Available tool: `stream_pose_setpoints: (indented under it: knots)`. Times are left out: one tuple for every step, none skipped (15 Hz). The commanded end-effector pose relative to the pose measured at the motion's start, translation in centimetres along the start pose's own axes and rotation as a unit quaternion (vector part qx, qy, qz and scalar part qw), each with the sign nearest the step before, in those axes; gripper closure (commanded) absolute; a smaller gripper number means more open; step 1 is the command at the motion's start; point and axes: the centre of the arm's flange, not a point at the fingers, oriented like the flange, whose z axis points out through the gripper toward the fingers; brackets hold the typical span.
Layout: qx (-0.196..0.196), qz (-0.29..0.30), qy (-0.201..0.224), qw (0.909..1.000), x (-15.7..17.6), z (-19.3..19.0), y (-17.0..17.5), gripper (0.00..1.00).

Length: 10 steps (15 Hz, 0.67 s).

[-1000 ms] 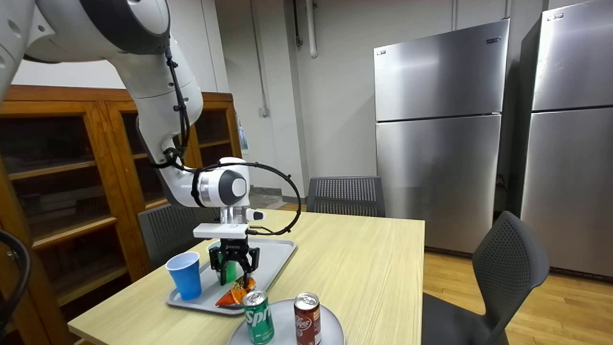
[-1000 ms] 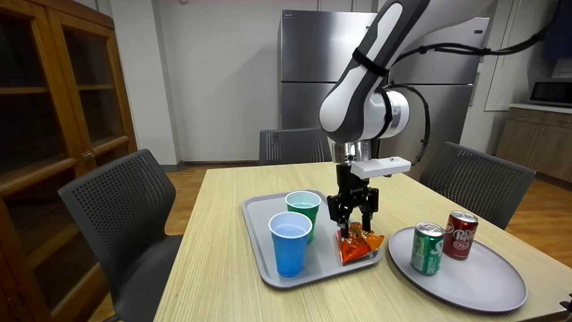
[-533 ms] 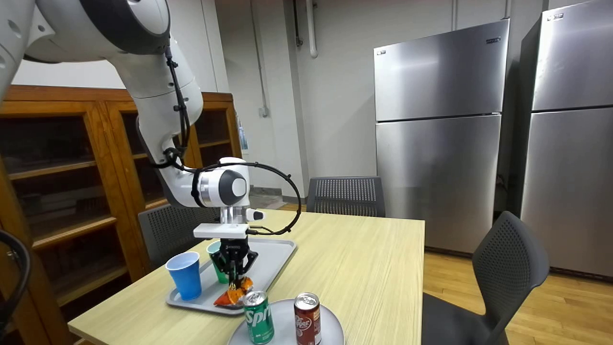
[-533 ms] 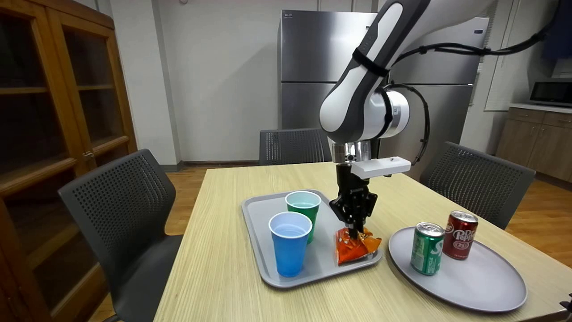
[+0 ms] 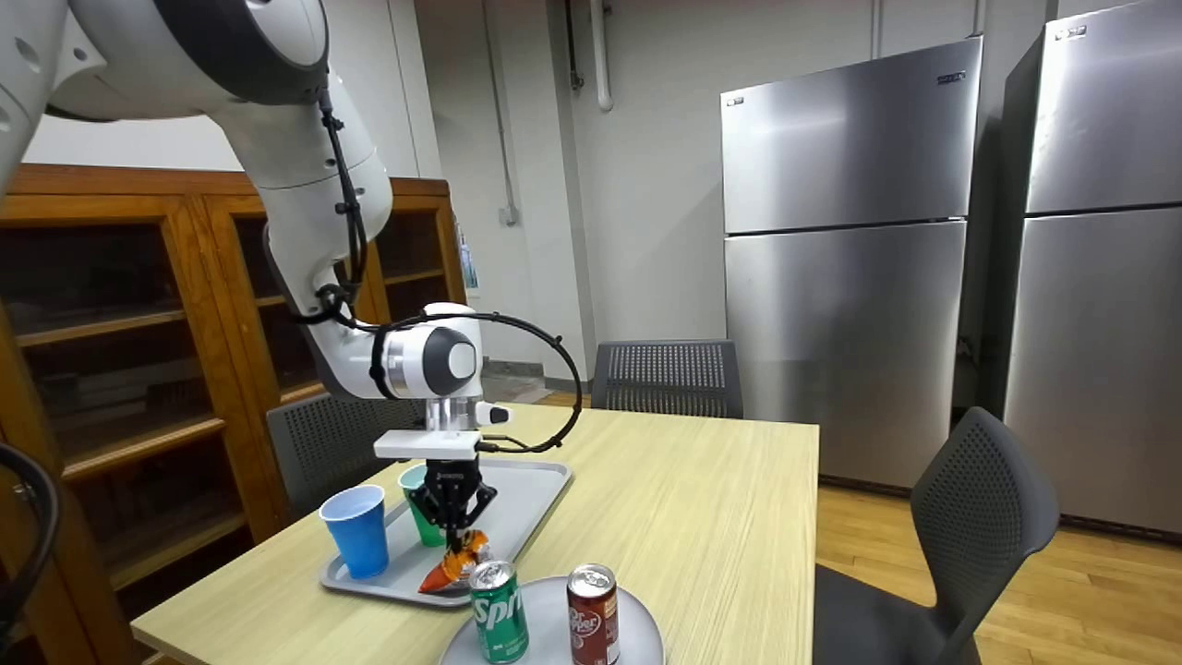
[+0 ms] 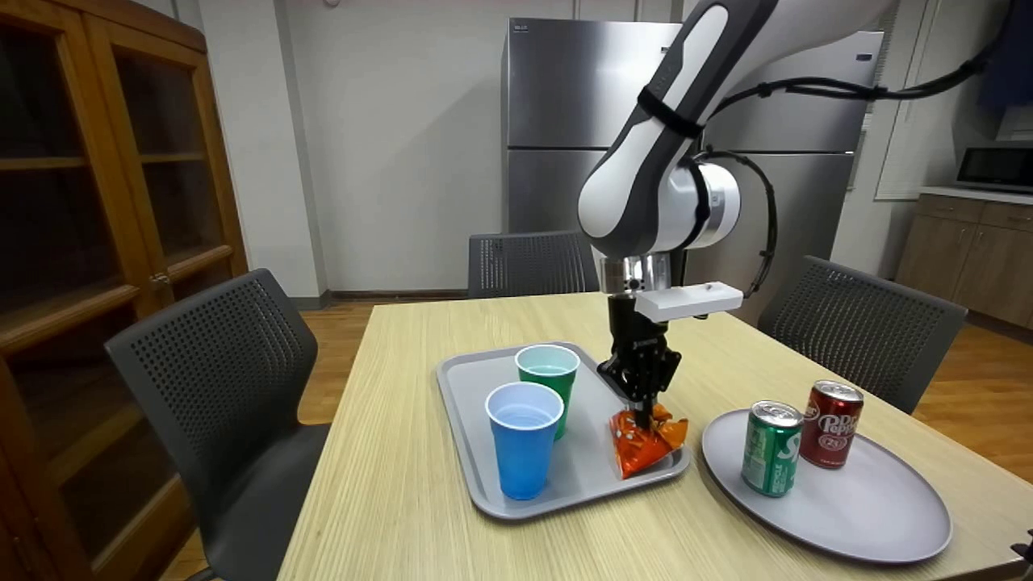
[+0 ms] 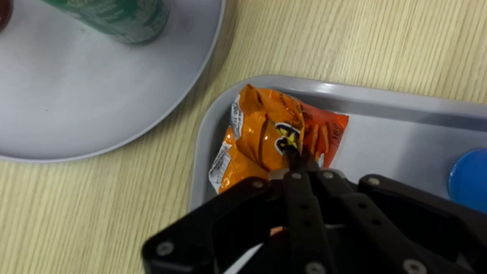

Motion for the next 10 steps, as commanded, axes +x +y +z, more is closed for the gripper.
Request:
stream_pose_setpoints:
  knots:
    - [0.001, 0.006, -0.001, 1.0, 0.0, -1.9, 0.6, 1.0]
    - [0.003, 0.009, 0.0, 1.0, -0.1, -2.6, 0.8, 1.0]
    - [0.003, 0.013, 0.003, 0.9999, -0.1, -3.2, 1.1, 1.0]
    - [0.004, 0.017, 0.011, 0.9998, -0.1, -3.9, 1.5, 1.0]
    - [0.002, 0.022, 0.016, 0.9996, 0.0, -4.5, 1.9, 1.0]
    - [0.001, 0.026, 0.022, 0.9994, 0.0, -5.2, 2.4, 1.0]
    - [0.001, 0.031, 0.026, 0.9992, 0.1, -5.8, 3.0, 1.0]
    - [0.001, 0.037, 0.032, 0.9988, 0.1, -6.4, 3.6, 1.0]
    - [0.001, 0.043, 0.037, 0.9984, 0.1, -6.9, 4.3, 1.0]
    - [0.001, 0.048, 0.041, 0.998, 0.2, -7.4, 5.0, 1.0]
